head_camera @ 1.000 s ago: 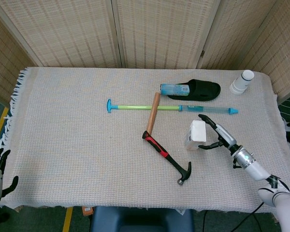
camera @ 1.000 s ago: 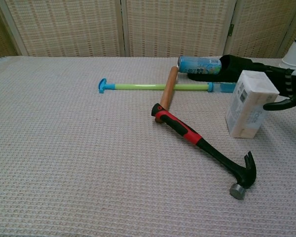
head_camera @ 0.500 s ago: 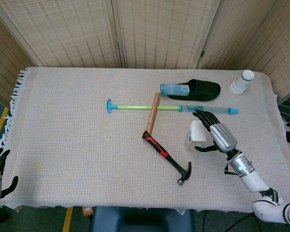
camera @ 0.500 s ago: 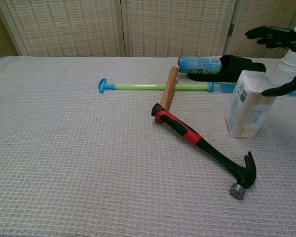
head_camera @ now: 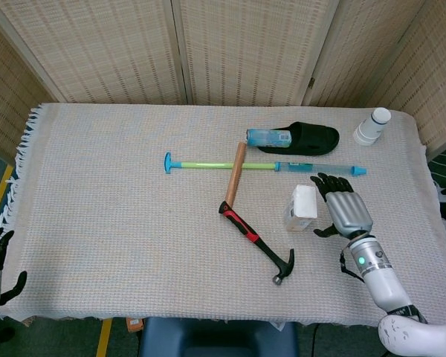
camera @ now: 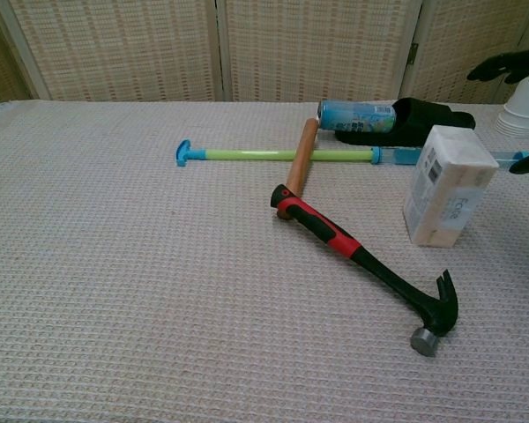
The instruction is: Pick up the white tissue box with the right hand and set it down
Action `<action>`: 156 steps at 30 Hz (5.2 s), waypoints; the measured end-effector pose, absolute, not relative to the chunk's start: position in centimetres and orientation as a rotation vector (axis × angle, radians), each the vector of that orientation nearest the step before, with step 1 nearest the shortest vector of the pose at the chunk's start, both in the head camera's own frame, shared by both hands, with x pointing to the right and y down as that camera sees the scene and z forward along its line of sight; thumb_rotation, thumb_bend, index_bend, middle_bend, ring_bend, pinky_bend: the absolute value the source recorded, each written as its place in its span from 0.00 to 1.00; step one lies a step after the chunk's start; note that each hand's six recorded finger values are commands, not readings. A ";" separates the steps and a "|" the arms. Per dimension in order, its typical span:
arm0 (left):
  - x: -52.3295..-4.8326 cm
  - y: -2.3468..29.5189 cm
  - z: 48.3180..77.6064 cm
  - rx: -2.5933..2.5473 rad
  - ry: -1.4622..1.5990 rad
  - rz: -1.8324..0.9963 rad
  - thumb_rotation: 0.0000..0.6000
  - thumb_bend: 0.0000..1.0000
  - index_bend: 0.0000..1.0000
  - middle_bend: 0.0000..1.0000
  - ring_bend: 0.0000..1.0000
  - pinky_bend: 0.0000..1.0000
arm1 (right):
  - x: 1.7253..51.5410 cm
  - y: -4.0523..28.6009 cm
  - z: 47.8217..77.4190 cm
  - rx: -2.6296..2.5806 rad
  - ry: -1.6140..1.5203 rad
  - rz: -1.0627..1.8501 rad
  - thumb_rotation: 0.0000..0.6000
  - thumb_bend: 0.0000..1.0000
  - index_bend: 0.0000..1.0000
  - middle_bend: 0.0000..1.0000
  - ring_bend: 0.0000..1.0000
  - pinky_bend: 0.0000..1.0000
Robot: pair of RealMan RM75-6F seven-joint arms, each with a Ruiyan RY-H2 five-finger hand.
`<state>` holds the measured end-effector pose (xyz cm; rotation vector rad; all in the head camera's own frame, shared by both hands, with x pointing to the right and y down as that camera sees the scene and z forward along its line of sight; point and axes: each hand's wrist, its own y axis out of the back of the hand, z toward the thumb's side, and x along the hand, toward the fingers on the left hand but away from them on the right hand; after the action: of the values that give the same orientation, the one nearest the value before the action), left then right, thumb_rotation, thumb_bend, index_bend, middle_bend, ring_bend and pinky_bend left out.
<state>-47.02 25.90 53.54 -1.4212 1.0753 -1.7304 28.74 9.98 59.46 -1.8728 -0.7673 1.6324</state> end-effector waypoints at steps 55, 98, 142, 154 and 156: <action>-47.2 25.9 53.6 -1.421 1.073 -1.737 1.00 0.34 0.10 0.00 0.00 0.17 | 26.2 7.0 63.7 -1.831 -0.665 1.777 1.00 0.08 0.16 0.19 0.11 0.00; -47.0 26.0 54.0 -1.421 1.055 -1.747 1.00 0.34 0.10 0.00 0.00 0.17 | 28.0 5.3 63.1 -2.285 -1.400 1.212 1.00 0.30 0.43 0.41 0.36 0.00; -47.0 26.0 54.6 -1.417 1.030 -1.768 1.00 0.34 0.10 0.00 0.00 0.17 | 38.6 10.1 73.6 -2.289 -1.076 1.581 1.00 0.32 0.23 0.32 0.19 0.00; -46.9 26.1 54.7 -1.417 1.024 -1.773 1.00 0.34 0.10 0.00 0.00 0.17 | 38.9 10.1 73.4 -2.265 -0.976 1.682 1.00 0.16 0.11 0.20 0.04 0.00; -46.9 26.1 54.8 -1.418 1.022 -1.773 1.00 0.34 0.10 0.00 0.00 0.17 | 38.9 10.1 73.2 -2.260 -0.969 1.688 1.00 0.15 0.10 0.18 0.01 0.00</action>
<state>-46.92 26.07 54.76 -1.4177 1.0225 -1.7726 38.87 10.08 73.20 -2.2596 -0.9689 1.6880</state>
